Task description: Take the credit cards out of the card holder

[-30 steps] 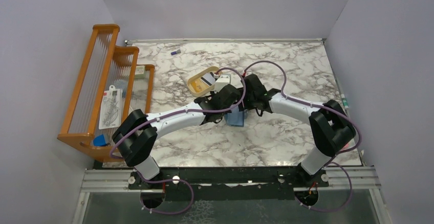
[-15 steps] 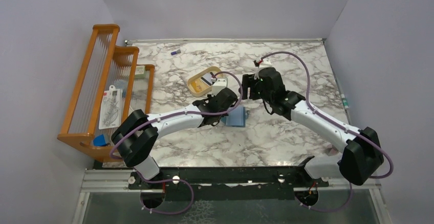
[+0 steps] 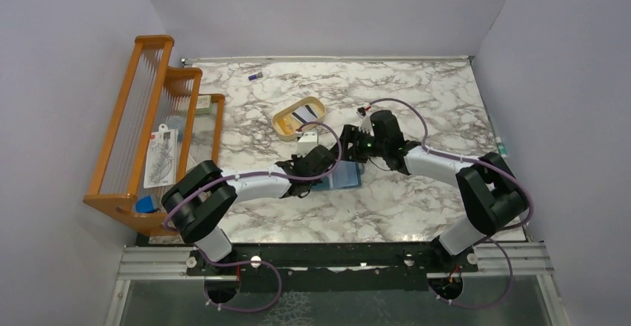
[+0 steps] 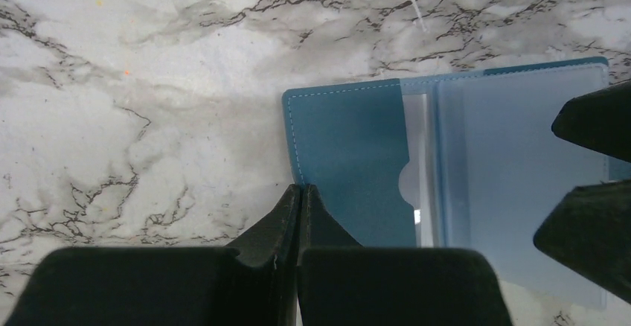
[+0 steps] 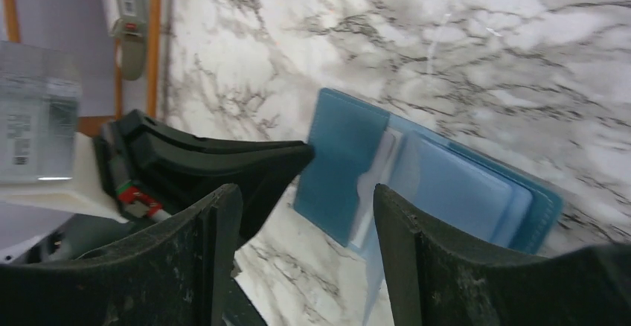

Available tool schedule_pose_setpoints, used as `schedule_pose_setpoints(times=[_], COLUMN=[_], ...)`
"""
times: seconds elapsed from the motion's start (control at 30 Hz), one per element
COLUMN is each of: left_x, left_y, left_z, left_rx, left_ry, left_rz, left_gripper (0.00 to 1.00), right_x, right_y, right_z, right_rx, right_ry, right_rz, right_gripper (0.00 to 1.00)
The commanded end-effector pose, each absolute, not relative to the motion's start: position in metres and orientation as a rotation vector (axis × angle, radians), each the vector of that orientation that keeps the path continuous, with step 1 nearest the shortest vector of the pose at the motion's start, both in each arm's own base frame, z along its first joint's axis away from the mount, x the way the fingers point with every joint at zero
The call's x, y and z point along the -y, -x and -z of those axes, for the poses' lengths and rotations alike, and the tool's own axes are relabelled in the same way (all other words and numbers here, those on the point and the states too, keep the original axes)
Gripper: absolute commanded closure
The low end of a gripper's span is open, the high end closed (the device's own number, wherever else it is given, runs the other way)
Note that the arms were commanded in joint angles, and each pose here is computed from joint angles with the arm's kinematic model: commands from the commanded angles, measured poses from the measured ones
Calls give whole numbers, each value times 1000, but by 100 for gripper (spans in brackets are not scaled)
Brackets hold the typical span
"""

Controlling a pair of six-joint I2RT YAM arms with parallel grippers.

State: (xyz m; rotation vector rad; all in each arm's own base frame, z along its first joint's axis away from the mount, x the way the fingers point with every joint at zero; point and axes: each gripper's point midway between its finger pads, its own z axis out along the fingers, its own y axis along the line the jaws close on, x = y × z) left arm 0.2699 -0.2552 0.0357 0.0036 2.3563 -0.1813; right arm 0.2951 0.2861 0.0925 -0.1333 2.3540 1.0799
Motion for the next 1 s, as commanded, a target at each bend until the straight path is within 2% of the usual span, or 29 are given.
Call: schedule_pose_setpoints(times=[0.0,0.4,0.97], left_x=[256,258,254], left_y=[-271,-268,-269], left_z=[-29,-22,-32], left_rx=[-2342,-2344,-2334], left_ry=[56,59,67], left_rz=[223,255,276], left_gripper=[100,100,100], right_x=[-316,-312,-291], right_y=[-285,-288,-267], right_z=[-117,-111,-33], right_rx=[-2279,-2335,-2558], right_ry=[166,178,145], right_rz=[-1374,-1298,-1154], right_gripper=[30,30,30])
